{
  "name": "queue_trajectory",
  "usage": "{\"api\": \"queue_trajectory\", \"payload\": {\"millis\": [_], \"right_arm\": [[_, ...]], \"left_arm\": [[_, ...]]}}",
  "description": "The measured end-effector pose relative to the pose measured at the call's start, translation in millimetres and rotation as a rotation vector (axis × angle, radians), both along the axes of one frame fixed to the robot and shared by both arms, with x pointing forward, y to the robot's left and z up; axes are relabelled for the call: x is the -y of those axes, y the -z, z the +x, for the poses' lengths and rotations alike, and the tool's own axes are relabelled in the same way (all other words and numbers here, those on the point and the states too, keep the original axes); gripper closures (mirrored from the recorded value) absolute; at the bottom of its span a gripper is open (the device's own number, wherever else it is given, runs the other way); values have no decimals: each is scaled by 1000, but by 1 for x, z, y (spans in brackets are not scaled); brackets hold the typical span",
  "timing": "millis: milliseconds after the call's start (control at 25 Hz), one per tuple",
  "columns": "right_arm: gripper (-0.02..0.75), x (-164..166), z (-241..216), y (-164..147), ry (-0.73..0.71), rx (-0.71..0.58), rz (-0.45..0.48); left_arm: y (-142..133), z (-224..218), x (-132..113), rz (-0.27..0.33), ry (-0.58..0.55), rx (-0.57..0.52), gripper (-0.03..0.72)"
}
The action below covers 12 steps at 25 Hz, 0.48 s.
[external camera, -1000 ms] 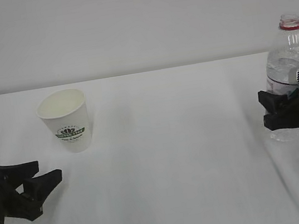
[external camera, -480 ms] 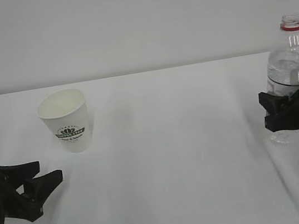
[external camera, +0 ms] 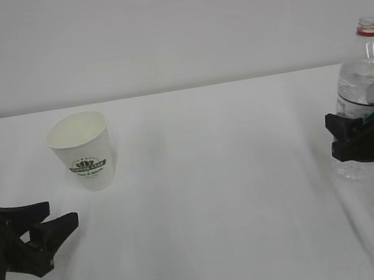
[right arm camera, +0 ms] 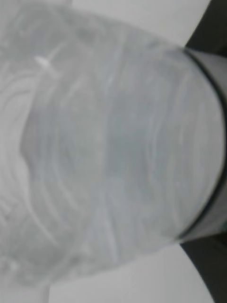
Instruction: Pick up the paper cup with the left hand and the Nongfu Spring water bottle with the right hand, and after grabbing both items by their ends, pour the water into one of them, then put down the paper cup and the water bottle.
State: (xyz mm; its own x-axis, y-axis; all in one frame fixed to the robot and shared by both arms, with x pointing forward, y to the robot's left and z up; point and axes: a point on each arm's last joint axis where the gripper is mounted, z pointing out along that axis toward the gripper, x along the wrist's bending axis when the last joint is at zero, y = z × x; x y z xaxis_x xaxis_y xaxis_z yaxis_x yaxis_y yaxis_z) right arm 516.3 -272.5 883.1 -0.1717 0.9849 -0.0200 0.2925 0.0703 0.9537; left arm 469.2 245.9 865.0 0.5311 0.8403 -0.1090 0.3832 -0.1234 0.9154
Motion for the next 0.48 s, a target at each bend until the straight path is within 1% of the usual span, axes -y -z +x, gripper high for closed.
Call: {"api": "queue_trajectory", "payload": {"millis": [480], "right_arm": [[296, 6, 1, 0, 76, -4, 13]], "left_arm": [[0, 0, 0, 0, 0, 0, 230]]}}
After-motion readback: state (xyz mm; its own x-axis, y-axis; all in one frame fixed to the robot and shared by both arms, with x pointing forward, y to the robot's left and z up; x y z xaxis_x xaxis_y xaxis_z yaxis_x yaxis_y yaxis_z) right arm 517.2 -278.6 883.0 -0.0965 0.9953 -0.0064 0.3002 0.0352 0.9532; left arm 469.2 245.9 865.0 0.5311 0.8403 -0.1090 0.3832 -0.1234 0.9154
